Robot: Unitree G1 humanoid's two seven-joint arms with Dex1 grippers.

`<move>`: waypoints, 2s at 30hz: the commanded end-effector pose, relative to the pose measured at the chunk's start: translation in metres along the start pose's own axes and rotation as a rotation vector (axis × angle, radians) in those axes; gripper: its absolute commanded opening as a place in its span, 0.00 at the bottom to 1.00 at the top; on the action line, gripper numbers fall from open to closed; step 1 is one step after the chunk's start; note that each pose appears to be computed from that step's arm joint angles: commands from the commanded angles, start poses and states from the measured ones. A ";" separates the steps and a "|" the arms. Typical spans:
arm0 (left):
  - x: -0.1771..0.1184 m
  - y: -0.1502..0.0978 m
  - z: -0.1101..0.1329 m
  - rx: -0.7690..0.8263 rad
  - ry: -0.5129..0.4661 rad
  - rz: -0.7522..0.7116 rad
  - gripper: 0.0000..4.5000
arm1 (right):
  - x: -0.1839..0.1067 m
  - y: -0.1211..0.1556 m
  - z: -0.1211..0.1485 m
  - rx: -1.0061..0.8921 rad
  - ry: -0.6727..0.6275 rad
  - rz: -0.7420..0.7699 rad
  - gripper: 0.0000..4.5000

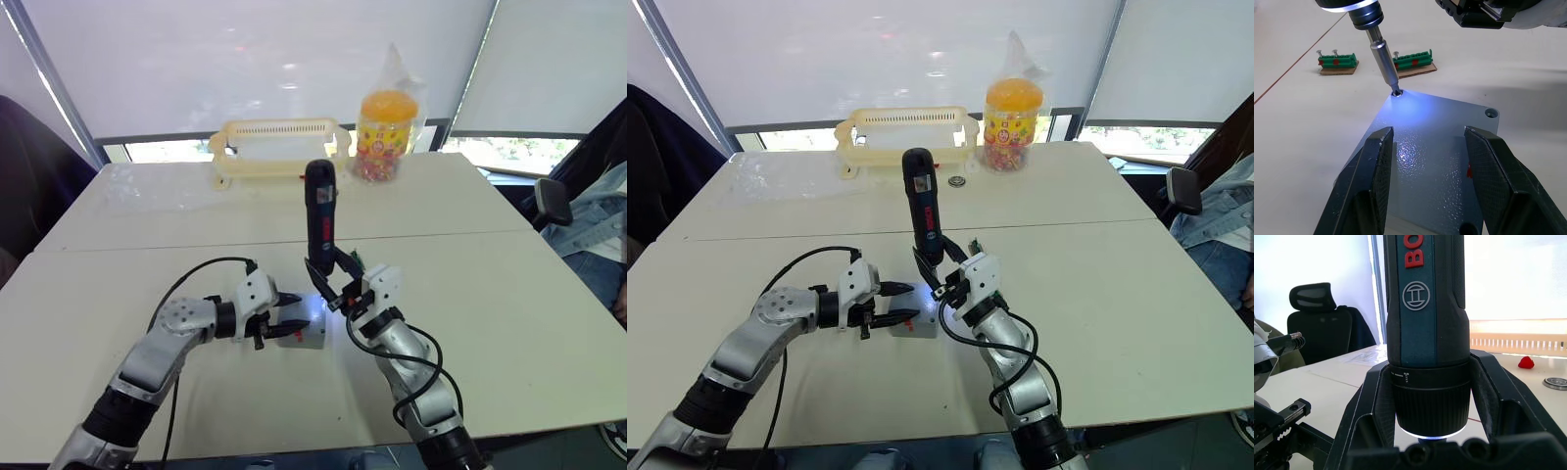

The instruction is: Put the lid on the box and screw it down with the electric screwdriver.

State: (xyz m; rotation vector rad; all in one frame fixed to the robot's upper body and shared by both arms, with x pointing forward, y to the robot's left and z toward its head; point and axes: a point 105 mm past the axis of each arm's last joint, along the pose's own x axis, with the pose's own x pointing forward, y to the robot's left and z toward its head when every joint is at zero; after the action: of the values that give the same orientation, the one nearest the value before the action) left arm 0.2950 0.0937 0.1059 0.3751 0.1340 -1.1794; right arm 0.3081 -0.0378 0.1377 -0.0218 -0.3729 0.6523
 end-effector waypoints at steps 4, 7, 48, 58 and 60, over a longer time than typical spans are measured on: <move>-0.003 -0.004 -0.027 -0.050 0.110 0.003 0.52 | -0.039 0.003 -0.085 0.093 0.351 -0.009 0.40; -0.003 -0.003 -0.027 -0.050 0.111 0.003 0.52 | -0.039 0.003 -0.087 0.096 0.357 -0.011 0.40; 0.009 0.009 0.007 -0.011 -0.045 -0.008 0.52 | 0.011 -0.102 0.180 0.276 -0.029 -0.054 0.40; -0.038 -0.014 0.056 -0.039 -0.068 -0.145 0.52 | -0.081 -0.157 0.103 0.445 0.862 -0.124 0.40; -0.042 -0.019 0.056 -0.040 -0.040 -0.150 0.52 | -0.093 -0.164 0.095 0.484 0.927 -0.161 0.40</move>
State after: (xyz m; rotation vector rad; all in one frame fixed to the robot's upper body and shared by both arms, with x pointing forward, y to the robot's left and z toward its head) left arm 0.2658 0.1084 0.1559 0.3014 0.1845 -1.2971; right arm 0.3079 -0.2373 0.2019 0.1545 0.7065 0.4366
